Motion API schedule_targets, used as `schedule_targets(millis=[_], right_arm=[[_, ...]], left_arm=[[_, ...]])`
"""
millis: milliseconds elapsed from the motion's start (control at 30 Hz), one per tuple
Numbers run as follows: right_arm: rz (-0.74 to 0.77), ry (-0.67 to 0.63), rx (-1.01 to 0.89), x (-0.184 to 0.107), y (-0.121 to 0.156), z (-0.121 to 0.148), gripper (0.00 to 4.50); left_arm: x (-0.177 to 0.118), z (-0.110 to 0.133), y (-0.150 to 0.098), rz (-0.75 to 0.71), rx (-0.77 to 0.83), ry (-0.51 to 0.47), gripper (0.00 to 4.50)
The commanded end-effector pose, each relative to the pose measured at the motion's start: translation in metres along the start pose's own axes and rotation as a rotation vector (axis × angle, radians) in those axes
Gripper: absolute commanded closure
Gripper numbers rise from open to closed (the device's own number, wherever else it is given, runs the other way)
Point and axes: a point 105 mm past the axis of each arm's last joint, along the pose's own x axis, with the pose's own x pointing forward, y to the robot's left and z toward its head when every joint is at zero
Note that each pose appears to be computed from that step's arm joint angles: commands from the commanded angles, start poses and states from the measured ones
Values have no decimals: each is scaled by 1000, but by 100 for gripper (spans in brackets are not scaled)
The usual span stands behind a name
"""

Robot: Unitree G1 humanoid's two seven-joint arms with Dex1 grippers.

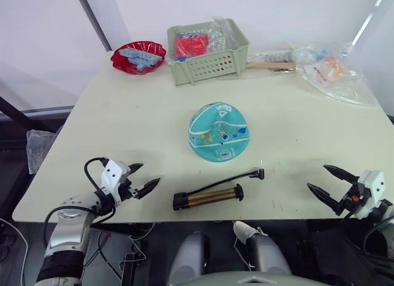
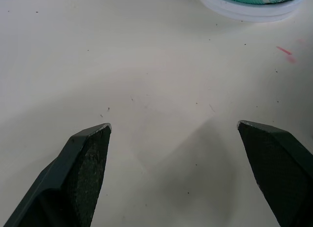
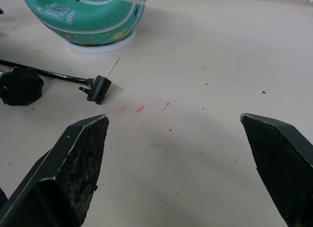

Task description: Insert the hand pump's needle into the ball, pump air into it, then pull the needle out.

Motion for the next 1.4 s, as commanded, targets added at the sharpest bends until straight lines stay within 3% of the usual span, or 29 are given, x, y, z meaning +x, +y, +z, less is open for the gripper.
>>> schedule_targets(millis=[33, 167, 633, 867, 1100, 1400], right_arm=[[-23, 8, -42, -11, -9, 5, 0], [-38, 21, -63, -15, -15, 8, 0], [-43, 13, -64, -18, -13, 9, 0], [61, -33, -58, -16, -3, 18, 0], [270, -42, -38, -20, 20, 31, 0], [345, -86, -56, -15, 32, 46, 0]], left_arm=[[5, 14, 1, -7, 28, -37, 11], [19, 36, -6, -31, 36, -85, 11], [20, 40, -19, -46, 33, -77, 11], [16, 45, -32, -166, 79, -52, 11], [23, 75, -63, -441, 171, -2, 11], [53, 81, -87, -541, 213, 32, 11]])
